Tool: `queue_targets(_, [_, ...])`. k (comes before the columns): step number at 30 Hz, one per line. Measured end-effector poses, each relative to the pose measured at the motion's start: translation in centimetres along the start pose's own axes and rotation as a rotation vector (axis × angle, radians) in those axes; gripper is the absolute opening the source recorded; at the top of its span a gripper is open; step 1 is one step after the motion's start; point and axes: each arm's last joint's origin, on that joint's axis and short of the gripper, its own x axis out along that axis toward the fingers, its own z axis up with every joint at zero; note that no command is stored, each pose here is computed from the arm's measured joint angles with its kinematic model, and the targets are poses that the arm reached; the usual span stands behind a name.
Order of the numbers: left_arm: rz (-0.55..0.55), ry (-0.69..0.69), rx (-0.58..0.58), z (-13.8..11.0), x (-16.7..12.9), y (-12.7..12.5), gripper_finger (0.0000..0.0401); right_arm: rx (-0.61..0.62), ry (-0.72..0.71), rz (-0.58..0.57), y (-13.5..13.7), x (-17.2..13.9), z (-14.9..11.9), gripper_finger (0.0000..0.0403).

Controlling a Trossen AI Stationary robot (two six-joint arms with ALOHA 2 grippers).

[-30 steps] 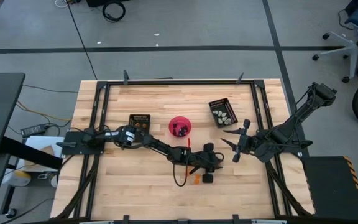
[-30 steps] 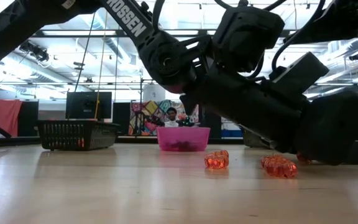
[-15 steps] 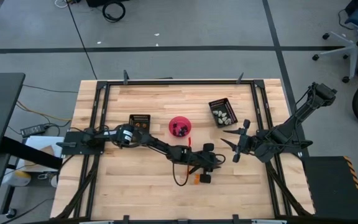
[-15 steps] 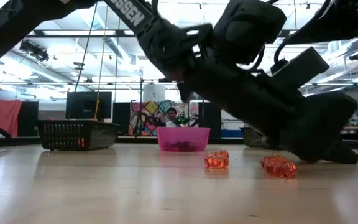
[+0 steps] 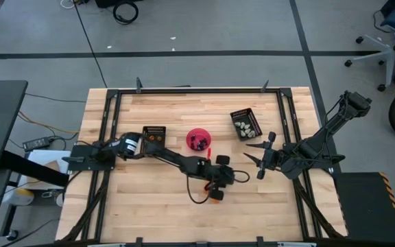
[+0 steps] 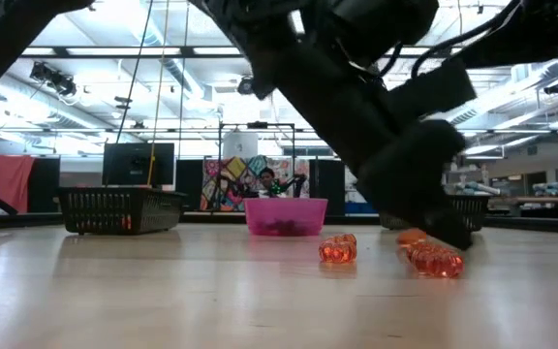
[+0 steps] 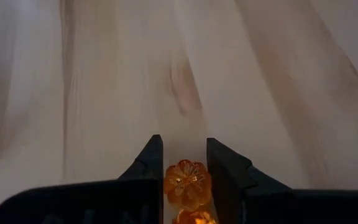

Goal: Sort Halloween decoration
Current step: Put the orange pumpkin toy into the left black bin

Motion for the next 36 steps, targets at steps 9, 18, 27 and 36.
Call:
queue_targets(9, [-0.010, 0.239, -0.018, -0.4, -3.4, -0.2, 0.0065, 0.003, -0.001, 0.000, 0.0, 0.0, 0.0, 0.0167])
queue_targets(18, [-0.016, 0.420, -0.047, -1.2, -5.6, -1.1, 0.0065, 0.003, -0.001, 0.000, 0.0, 0.0, 0.0, 0.0167])
queue_targets(27, [0.038, 0.580, -0.076, -1.6, -8.7, -1.1, 0.0065, 0.004, -0.001, 0.000, 0.0, 0.0, 0.0, 0.0167])
queue_targets(36, [0.121, 0.784, -0.062, -3.0, -10.3, -0.9, 0.0069, 0.008, -0.002, 0.012, 0.0, 0.0, 0.1, 0.0167])
